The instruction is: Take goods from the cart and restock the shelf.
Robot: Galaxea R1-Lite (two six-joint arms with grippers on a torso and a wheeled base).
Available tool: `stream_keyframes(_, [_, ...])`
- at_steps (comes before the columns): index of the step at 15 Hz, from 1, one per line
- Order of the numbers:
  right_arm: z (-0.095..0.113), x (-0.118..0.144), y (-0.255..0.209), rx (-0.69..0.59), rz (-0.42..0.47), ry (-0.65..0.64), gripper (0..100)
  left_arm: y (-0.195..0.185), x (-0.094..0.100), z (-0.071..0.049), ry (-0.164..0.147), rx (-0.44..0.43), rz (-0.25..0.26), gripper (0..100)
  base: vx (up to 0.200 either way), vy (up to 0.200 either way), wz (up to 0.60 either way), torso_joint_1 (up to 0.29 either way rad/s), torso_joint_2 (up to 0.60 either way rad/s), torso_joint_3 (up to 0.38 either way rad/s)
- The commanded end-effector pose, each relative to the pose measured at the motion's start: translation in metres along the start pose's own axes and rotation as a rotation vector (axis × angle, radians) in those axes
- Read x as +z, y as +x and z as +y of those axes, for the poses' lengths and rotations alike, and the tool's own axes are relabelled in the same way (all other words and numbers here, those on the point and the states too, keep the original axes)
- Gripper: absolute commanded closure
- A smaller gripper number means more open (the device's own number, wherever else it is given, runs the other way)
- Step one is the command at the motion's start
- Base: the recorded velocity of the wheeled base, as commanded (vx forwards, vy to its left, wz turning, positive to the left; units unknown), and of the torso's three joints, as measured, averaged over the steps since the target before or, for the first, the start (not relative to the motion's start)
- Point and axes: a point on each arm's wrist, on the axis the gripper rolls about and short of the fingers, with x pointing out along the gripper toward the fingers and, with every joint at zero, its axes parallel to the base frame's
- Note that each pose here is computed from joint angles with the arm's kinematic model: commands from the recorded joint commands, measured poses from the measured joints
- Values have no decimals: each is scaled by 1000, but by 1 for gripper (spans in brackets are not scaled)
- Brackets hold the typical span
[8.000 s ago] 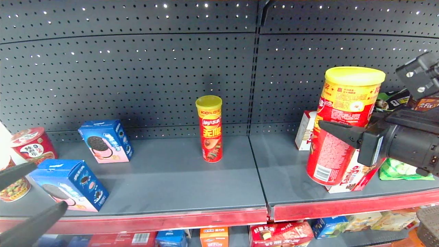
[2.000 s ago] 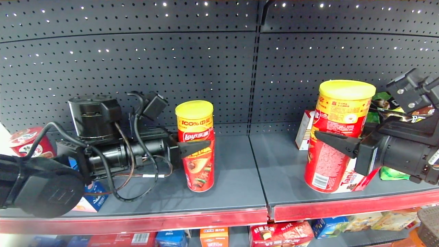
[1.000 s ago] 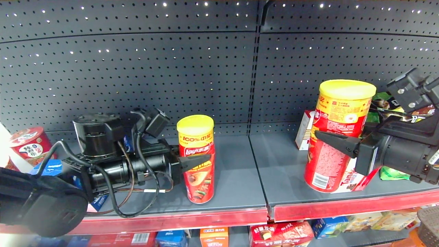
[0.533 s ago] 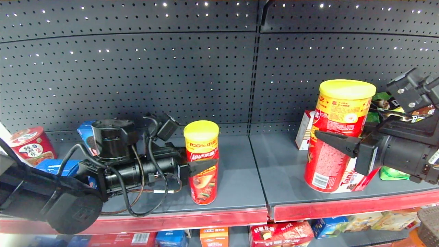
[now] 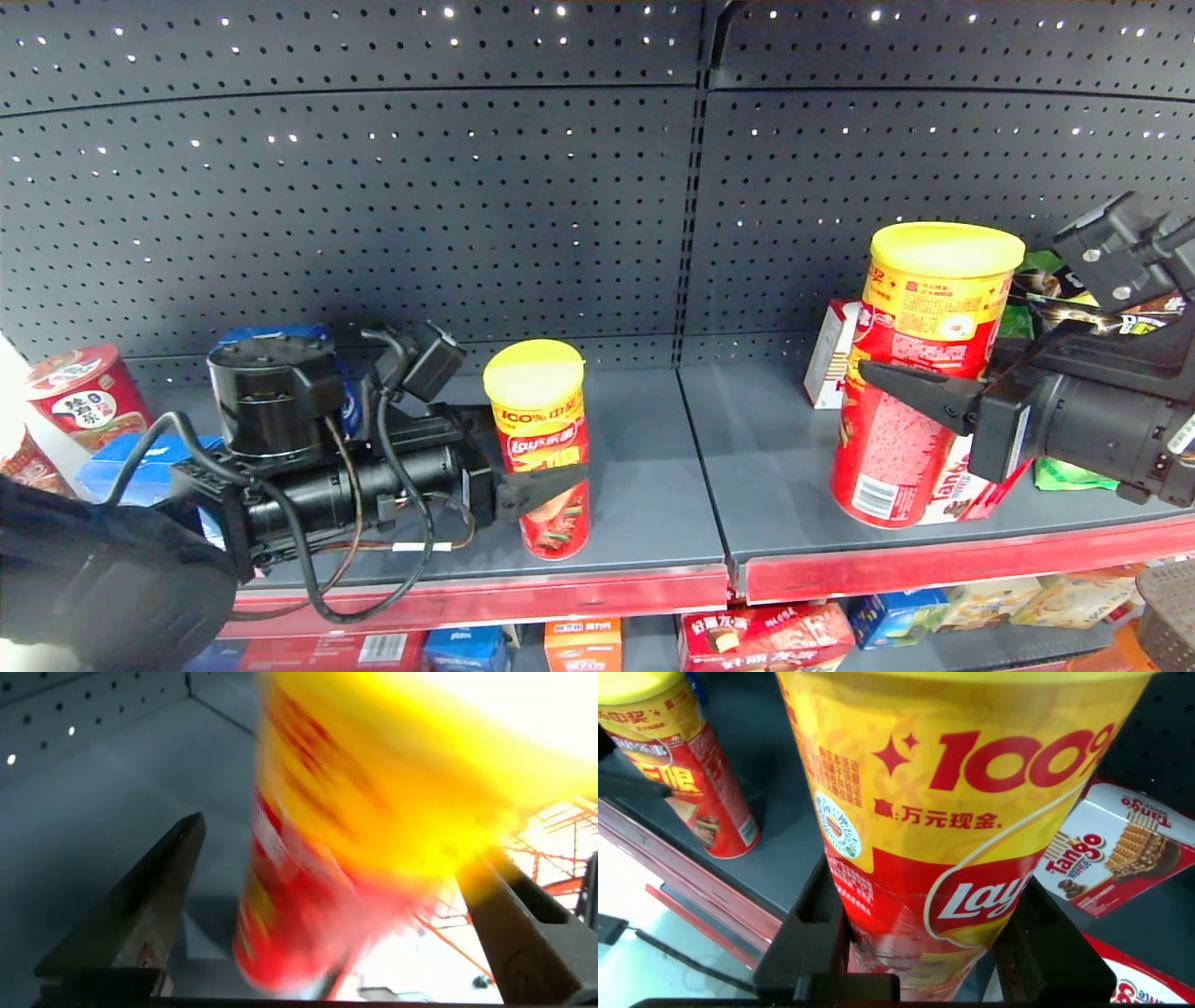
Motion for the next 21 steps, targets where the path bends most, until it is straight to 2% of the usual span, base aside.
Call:
stream_keyframes(1, [0, 0, -2, 1, -2, 0, 100, -20, 3, -11, 7, 8, -17, 0, 0, 0, 0, 0, 0, 0])
stream_keyframes(3, [0, 0, -4, 0, -4, 0, 100, -33, 0, -18, 8, 14, -18, 0, 0, 0, 0, 0, 0, 0])
stream_keyframes(6, [-2, 1, -7, -15, -11, 1, 100, -74, 9, -23, 34, 95, -91, 0, 0, 0, 0, 0, 0, 0])
stream_keyframes(7, [-3, -1, -7, -15, -6, 1, 100, -93, 14, -22, 46, 158, -130, 0, 0, 0, 0, 0, 0, 0])
stream_keyframes(9, [-3, -1, -6, -17, -3, 2, 100, -109, 19, -21, 60, 244, -168, 0, 0, 0, 0, 0, 0, 0])
stream_keyframes(10, [-3, -2, -5, -19, 1, 2, 100, -120, 25, -25, 71, 451, -216, 0, 0, 0, 0, 0, 0, 0])
stream_keyframes(11, [-4, -2, -4, -20, 2, 2, 100, -125, 28, -31, 71, 573, -245, 0, 0, 0, 0, 0, 0, 0])
stream_keyframes(12, [-4, -2, -4, -21, 1, 2, 100, -125, 27, -33, 71, 587, -247, 0, 0, 0, 0, 0, 0, 0])
stream_keyframes(13, [-4, -1, -4, -21, -4, 2, 100, -145, 12, -47, 65, 728, -252, 0, 0, 0, 0, 0, 0, 0])
stream_keyframes(14, [-4, 0, -4, -23, -13, 2, 100, -166, -4, -54, 84, 812, -238, 0, 0, 0, 0, 0, 0, 0])
stream_keyframes(15, [-4, 1, -5, -25, -19, 2, 100, -184, -24, -68, 96, 861, -232, 0, 0, 0, 0, 0, 0, 0])
stream_keyframes(16, [-6, 0, -5, -33, -17, 3, 100, -198, -44, -84, 93, 904, -240, 0, 0, 0, 0, 0, 0, 0])
stream_keyframes(17, [-7, 0, -5, -37, -23, 3, 100, -205, -55, -92, 86, 947, -237, 0, 0, 0, 0, 0, 0, 0])
stream_keyframes(18, [-7, 0, -4, -39, -30, 3, 100, -220, -74, -108, 53, 1022, -200, 0, 0, 0, 0, 0, 0, 0])
stream_keyframes(19, [-7, 1, -3, -39, -30, 3, 100, -229, -90, -120, 40, 1051, -173, 0, 0, 0, 0, 0, 0, 0])
stream_keyframes(21, [-7, 0, -1, -39, -27, 3, 100, -240, -116, -134, 44, 1091, -168, 0, 0, 0, 0, 0, 0, 0])
